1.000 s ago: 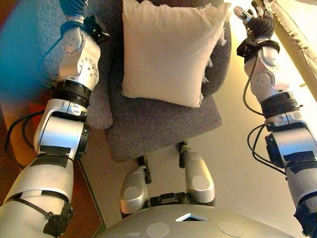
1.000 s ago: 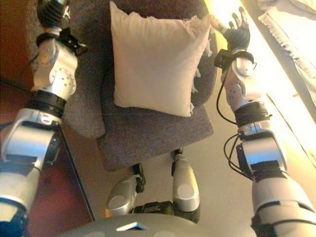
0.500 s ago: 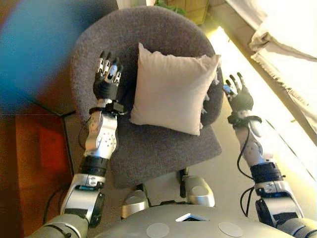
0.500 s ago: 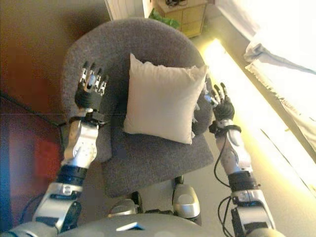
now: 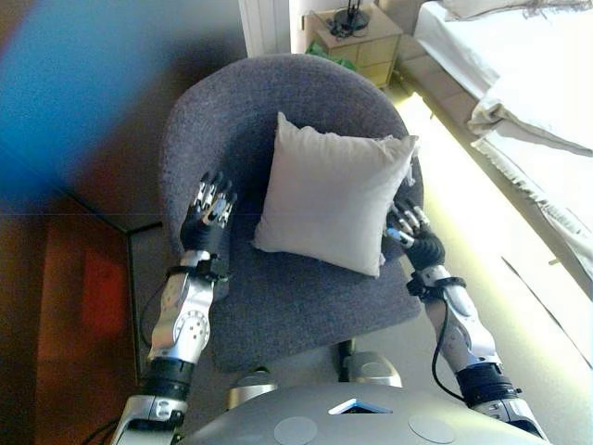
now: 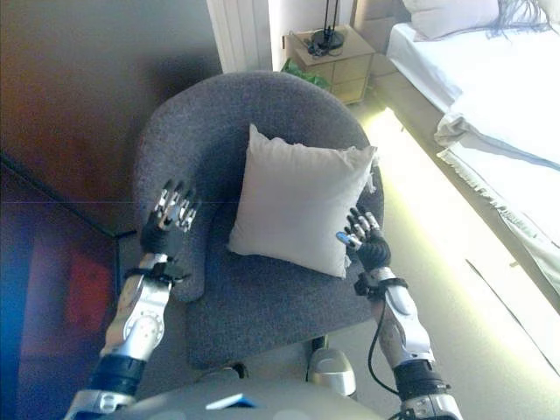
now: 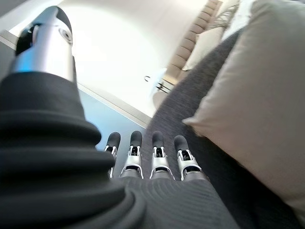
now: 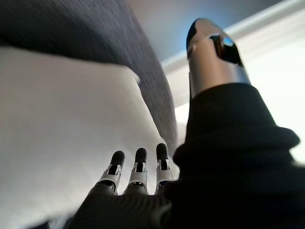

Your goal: Pick up the cushion and take it to the sofa

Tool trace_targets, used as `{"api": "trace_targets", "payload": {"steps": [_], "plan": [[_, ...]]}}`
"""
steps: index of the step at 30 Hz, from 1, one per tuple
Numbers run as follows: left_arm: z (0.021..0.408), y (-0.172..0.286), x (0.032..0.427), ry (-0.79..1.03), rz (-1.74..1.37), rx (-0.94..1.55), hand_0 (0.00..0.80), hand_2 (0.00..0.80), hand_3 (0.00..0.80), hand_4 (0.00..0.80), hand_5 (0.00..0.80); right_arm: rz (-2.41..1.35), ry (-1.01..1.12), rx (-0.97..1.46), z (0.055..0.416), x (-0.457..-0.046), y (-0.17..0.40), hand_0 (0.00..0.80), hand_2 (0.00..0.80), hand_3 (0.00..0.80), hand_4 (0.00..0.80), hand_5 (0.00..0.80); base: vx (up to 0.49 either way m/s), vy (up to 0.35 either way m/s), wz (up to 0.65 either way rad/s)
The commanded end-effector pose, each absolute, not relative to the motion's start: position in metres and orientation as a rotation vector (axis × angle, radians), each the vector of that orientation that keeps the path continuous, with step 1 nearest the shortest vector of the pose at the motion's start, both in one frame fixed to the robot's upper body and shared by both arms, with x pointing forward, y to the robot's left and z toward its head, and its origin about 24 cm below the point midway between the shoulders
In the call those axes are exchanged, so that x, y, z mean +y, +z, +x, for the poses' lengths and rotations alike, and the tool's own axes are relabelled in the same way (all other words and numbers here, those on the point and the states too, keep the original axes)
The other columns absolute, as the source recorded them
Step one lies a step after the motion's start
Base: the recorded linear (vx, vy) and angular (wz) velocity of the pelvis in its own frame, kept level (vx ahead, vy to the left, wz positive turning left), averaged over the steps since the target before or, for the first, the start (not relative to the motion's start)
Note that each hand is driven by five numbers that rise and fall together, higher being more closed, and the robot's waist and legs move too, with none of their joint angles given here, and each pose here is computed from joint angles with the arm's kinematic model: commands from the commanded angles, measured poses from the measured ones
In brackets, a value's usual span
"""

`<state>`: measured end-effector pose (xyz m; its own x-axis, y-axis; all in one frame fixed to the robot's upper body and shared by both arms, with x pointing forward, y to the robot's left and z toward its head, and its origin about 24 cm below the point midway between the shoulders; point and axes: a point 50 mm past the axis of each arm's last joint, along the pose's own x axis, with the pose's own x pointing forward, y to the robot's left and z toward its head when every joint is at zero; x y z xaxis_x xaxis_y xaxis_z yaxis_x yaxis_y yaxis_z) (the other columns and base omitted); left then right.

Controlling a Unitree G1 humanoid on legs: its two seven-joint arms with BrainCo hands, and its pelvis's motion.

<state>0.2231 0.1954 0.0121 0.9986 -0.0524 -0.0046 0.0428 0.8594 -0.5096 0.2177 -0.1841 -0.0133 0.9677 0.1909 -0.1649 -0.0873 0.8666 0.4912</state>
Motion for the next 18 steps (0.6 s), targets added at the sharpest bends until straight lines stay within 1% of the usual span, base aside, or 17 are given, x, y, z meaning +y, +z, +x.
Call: {"api": "trace_targets", "payload": {"steps": [1,5,8,10,18], "plan": [[0.223,0.022,0.201,-0.099,-0.449,-0.065,0.0,0.0,0.0,0.0,0.0,0.631,0.247,0.142,0.221,-0.168,-0.006,0.0,0.0,0.0,0.0,0.0,-0.056,0.014,0.07],[0.226,0.024,0.194,-0.103,-0.505,-0.053,0.0,0.0,0.0,0.0,0.0,0.65,0.235,0.117,0.226,-0.16,0.0,0.0,0.0,0.0,0.0,0.0,-0.087,0.007,0.16],[0.226,0.024,0.186,-0.14,-0.491,-0.053,0.0,0.0,0.0,0.0,0.0,0.506,0.25,0.122,0.229,-0.157,0.002,0.0,0.0,0.0,0.0,0.0,-0.043,0.015,0.11],[0.225,0.026,0.183,-0.155,-0.478,-0.053,0.0,0.0,0.0,0.0,0.0,0.474,0.253,0.128,0.229,-0.158,0.003,0.0,0.0,0.0,0.0,0.0,-0.009,0.005,0.03],[0.223,0.022,0.183,-0.157,-0.5,0.006,0.0,0.0,0.0,0.0,0.0,0.492,0.226,0.152,0.228,-0.159,0.0,0.0,0.0,0.0,0.0,0.0,0.003,-0.002,0.01]]}}
